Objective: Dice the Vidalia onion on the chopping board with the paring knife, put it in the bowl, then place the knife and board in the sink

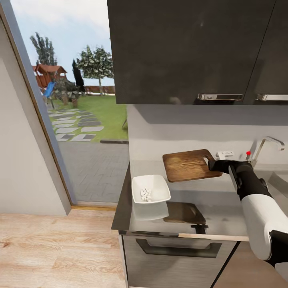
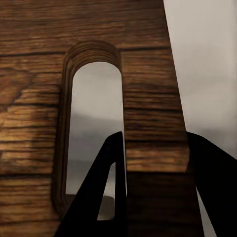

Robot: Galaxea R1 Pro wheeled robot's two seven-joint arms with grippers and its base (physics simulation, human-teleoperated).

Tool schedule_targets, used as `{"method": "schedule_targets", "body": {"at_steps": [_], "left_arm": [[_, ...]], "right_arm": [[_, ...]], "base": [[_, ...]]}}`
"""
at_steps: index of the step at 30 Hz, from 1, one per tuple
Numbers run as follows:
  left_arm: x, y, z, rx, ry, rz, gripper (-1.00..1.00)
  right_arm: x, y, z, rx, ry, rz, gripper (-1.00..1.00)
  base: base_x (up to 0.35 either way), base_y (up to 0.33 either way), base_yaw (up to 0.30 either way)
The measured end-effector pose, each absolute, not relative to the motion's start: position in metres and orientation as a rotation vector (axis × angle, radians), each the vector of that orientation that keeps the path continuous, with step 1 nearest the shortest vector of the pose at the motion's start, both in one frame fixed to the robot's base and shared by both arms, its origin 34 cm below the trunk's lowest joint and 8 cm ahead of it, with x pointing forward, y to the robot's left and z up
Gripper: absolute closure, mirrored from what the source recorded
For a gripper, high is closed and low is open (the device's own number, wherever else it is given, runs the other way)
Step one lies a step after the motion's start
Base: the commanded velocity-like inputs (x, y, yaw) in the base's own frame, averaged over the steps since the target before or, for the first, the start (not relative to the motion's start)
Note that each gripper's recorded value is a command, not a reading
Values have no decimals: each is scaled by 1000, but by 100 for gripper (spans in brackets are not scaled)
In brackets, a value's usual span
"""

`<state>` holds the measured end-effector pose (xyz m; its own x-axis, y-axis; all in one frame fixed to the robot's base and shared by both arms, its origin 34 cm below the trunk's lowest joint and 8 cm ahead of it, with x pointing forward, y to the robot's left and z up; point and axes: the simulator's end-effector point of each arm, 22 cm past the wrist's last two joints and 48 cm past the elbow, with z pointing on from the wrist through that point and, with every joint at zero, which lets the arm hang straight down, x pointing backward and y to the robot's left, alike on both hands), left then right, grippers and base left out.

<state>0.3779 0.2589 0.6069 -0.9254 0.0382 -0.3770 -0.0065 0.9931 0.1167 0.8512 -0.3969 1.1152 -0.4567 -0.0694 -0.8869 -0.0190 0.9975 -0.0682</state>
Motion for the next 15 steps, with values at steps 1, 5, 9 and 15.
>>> {"method": "schedule_targets", "body": {"at_steps": [1,5,9,15], "left_arm": [[378,259,607,23,2749,161,-100],[378,256,607,24,2749,154,-100],[378,257,607,22,2749,156,-100],[378,257,607,22,2750,157,-100]], "right_arm": [[851,-396,1115,-63,2044,-58,100],[851,-399,1116,-61,2043,-66,100],[850,-409,1116,-20,2039,-74,100],[835,-472,1113,267,2003,-100,100]], "base": [[0,0,0],[0,0,0],[-71,-84,0],[-199,-229,0]]}}
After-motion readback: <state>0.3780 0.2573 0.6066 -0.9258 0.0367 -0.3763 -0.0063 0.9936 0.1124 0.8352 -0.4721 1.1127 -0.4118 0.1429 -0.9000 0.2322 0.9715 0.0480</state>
